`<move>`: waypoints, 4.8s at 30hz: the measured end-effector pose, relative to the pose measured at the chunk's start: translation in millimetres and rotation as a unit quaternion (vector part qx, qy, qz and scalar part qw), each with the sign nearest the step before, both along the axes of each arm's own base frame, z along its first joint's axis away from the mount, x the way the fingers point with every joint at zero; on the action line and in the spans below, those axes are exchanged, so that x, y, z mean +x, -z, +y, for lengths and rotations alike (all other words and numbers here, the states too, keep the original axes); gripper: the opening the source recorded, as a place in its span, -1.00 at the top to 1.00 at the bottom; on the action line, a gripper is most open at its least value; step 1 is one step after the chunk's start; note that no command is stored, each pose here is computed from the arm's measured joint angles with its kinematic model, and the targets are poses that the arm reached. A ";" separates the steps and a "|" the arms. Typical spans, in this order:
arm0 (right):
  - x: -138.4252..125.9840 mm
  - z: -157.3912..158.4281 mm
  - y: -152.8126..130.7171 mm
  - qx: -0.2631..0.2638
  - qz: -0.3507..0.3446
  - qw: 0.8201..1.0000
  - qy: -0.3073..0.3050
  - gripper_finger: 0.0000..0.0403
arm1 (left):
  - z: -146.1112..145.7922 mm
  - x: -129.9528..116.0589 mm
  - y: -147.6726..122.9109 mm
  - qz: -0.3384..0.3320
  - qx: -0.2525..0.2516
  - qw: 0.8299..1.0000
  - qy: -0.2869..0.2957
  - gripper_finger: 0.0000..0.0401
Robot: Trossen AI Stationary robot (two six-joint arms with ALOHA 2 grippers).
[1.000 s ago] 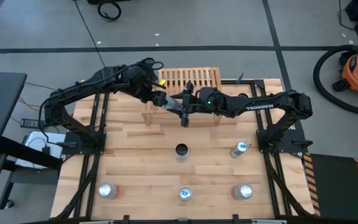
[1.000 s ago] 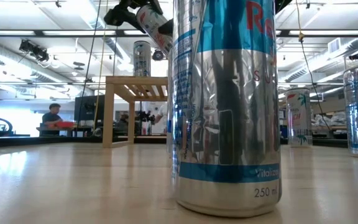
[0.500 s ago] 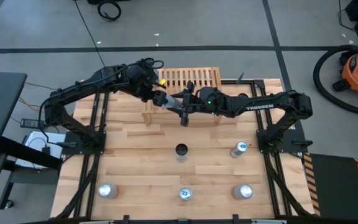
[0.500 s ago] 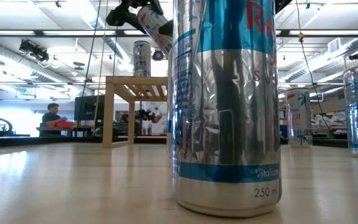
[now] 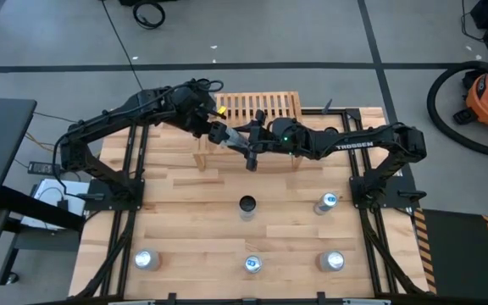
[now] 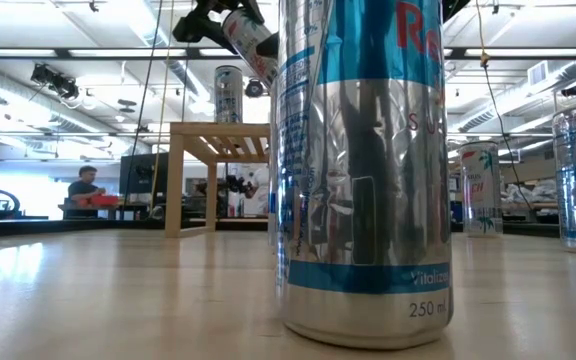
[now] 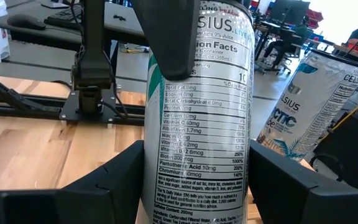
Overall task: Place canned beverage on shelf
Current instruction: Put the white-pink soda can on the shelf aligned with the other white-pink soda can
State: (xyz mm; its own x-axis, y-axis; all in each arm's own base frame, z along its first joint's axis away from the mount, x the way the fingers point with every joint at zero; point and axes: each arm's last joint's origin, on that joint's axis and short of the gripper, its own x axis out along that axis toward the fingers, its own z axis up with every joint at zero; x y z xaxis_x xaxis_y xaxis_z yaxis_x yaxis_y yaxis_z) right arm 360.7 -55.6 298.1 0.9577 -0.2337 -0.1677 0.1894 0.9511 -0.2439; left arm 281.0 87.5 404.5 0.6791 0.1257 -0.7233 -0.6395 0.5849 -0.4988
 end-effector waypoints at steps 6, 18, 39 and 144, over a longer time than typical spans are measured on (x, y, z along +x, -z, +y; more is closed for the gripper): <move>0.1 0.1 0.2 0.000 0.000 1.000 -0.002 -0.23 | -0.4 -0.4 0.3 0.002 -0.004 1.000 -0.003 -0.43; 0.3 0.2 0.3 0.000 -0.001 1.000 -0.002 -0.23 | -0.1 -0.6 0.4 0.004 0.002 1.000 -0.006 -0.43; 0.5 0.3 0.5 0.000 -0.001 1.000 -0.004 -0.23 | 0.9 -0.8 0.3 0.003 -0.004 1.000 -0.030 -0.43; -17.9 -147.6 62.2 0.011 -0.235 0.969 -0.072 -0.23 | 1.4 -78.2 -63.8 -0.116 0.222 0.962 0.110 -0.96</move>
